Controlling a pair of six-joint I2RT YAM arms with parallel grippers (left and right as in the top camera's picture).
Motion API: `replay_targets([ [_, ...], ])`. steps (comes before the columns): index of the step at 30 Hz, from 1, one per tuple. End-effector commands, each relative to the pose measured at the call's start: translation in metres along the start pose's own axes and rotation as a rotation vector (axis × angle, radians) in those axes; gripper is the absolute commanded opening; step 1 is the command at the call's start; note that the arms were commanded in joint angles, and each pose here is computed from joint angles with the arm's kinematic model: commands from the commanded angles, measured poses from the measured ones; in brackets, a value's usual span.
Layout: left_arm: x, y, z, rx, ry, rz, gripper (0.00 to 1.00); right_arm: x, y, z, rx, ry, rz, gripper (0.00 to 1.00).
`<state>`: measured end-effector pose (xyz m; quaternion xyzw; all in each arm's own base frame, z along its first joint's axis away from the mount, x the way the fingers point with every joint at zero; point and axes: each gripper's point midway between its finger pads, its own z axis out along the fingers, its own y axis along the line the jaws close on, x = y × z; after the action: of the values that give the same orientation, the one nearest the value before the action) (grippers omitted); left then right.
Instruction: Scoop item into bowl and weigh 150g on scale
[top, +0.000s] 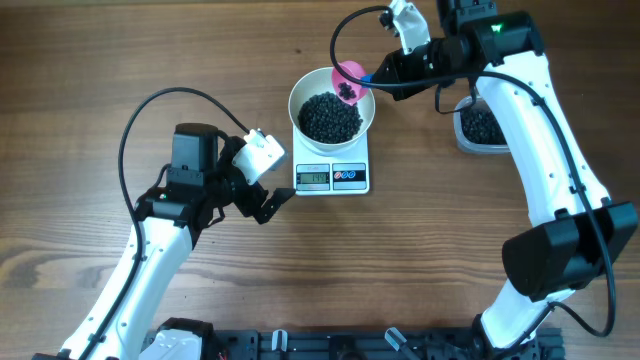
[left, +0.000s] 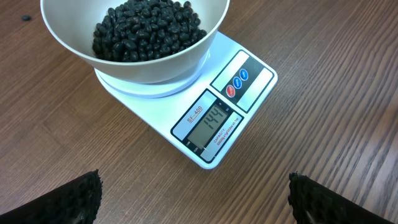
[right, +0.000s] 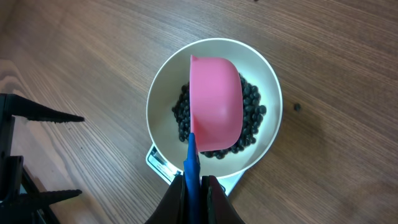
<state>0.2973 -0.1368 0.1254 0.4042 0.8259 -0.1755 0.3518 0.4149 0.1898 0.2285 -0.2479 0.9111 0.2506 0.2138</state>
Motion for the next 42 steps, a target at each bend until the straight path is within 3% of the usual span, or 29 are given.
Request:
replay_targets([
  [1, 0.003, 0.0, 0.001, 0.002, 0.006, -0.013, 1.0, -0.012, 0.013, -0.02, -0.004, -0.054, -0.053, 0.04],
  [42, 0.003, 0.0, 0.001, 0.002, 0.006, -0.013, 1.0, -0.003, -0.001, -0.036, 0.127, -0.027, -0.097, 0.04],
])
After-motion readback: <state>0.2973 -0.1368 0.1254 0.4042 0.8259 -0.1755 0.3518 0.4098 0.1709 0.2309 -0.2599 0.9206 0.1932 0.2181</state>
